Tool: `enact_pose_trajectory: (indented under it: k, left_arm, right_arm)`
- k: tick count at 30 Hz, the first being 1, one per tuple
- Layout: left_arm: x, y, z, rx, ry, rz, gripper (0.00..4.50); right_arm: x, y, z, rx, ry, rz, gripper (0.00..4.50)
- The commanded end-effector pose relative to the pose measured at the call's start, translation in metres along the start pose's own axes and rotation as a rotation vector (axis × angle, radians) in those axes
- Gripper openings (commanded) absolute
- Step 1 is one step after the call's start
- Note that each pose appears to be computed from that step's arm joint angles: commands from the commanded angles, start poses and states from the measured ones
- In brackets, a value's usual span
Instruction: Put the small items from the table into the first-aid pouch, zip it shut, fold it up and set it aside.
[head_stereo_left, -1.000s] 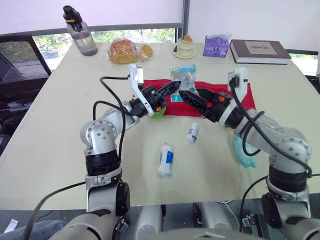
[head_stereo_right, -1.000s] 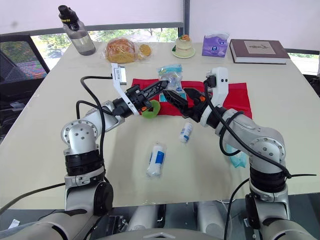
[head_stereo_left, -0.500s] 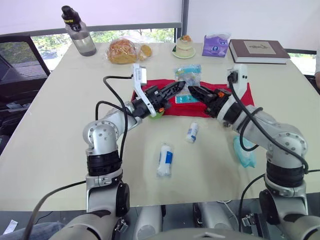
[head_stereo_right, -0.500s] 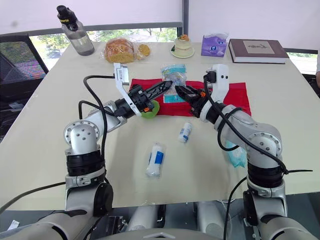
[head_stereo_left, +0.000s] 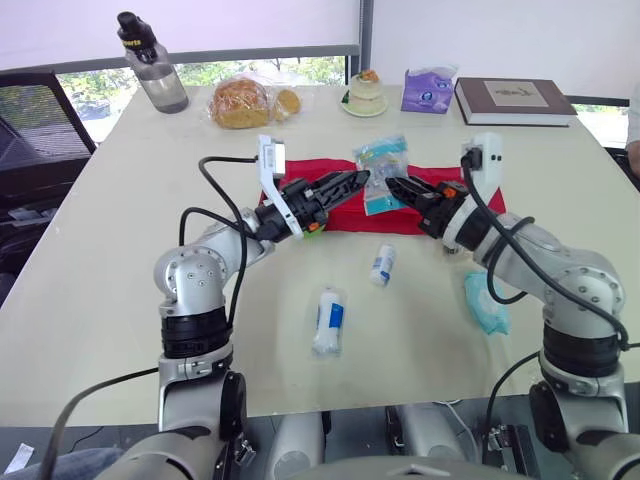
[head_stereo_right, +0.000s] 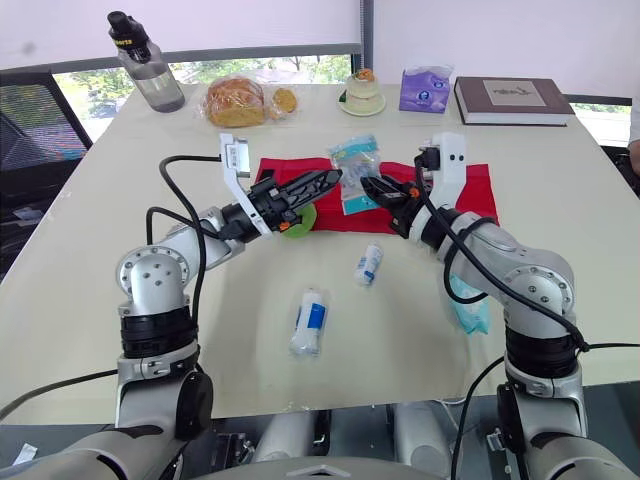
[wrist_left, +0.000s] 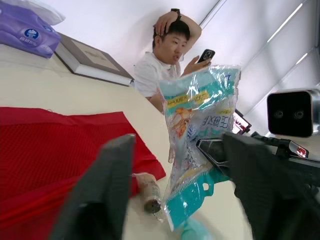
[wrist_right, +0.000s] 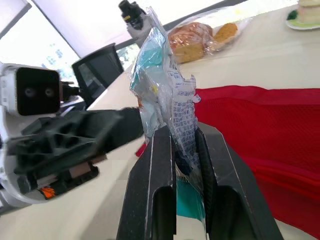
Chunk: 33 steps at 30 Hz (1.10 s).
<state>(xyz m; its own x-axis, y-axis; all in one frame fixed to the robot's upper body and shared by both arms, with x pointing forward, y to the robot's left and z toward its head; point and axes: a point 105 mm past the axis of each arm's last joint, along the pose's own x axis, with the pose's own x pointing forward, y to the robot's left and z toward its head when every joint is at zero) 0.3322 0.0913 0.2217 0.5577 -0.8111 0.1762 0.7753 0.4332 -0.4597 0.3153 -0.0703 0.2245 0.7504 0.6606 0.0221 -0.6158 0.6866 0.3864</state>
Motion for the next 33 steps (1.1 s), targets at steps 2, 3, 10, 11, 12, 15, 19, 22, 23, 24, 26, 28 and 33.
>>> enact_pose_trajectory:
  k: [2,3,10,11,12,15,19,22,23,24,26,28,33]
  left_arm:
    - [-0.014,0.012,0.018,0.095,-0.03,0.051,4.45]
    - [-0.018,0.024,0.021,0.148,-0.013,0.112,4.45]
    - [-0.027,0.095,0.033,0.449,0.128,0.394,4.45]
    - [-0.026,0.101,0.033,0.501,0.154,0.405,4.45]
    - [-0.025,0.108,0.033,0.559,0.187,0.412,4.45]
    - [-0.021,0.122,0.038,0.654,0.239,0.427,4.45]
    - [-0.022,0.14,0.038,0.82,0.38,0.421,4.45]
    - [-0.025,0.149,0.028,0.862,0.487,0.386,4.45]
    - [-0.026,0.15,0.025,0.865,0.509,0.374,4.45]
    - [-0.026,0.15,0.022,0.876,0.541,0.346,4.45]
    - [-0.027,0.149,0.015,0.888,0.599,0.295,4.45]
    - [-0.029,0.148,0.009,0.898,0.645,0.256,4.45]
    - [-0.039,0.15,0.003,0.941,0.734,0.208,4.45]
  right_arm:
    - [-0.011,-0.005,0.011,-0.014,-0.045,-0.023,0.04]
    - [-0.013,-0.01,0.01,-0.015,-0.046,-0.042,0.04]
    - [-0.016,-0.02,0.009,-0.02,-0.055,-0.089,0.04]
    - [-0.016,-0.02,0.008,-0.023,-0.054,-0.091,0.04]
    - [-0.016,-0.021,0.008,-0.027,-0.054,-0.093,0.04]
    - [-0.017,-0.022,0.008,-0.032,-0.057,-0.1,0.04]
    - [-0.018,-0.024,0.008,-0.036,-0.067,-0.11,0.04]
    - [-0.018,-0.025,0.008,-0.038,-0.076,-0.114,0.04]
    - [-0.018,-0.025,0.008,-0.039,-0.079,-0.115,0.04]
    - [-0.018,-0.025,0.009,-0.04,-0.084,-0.117,0.04]
    - [-0.017,-0.026,0.01,-0.042,-0.094,-0.122,0.04]
    - [-0.018,-0.026,0.011,-0.043,-0.101,-0.125,0.04]
    - [-0.018,-0.026,0.009,-0.037,-0.116,-0.133,0.04]
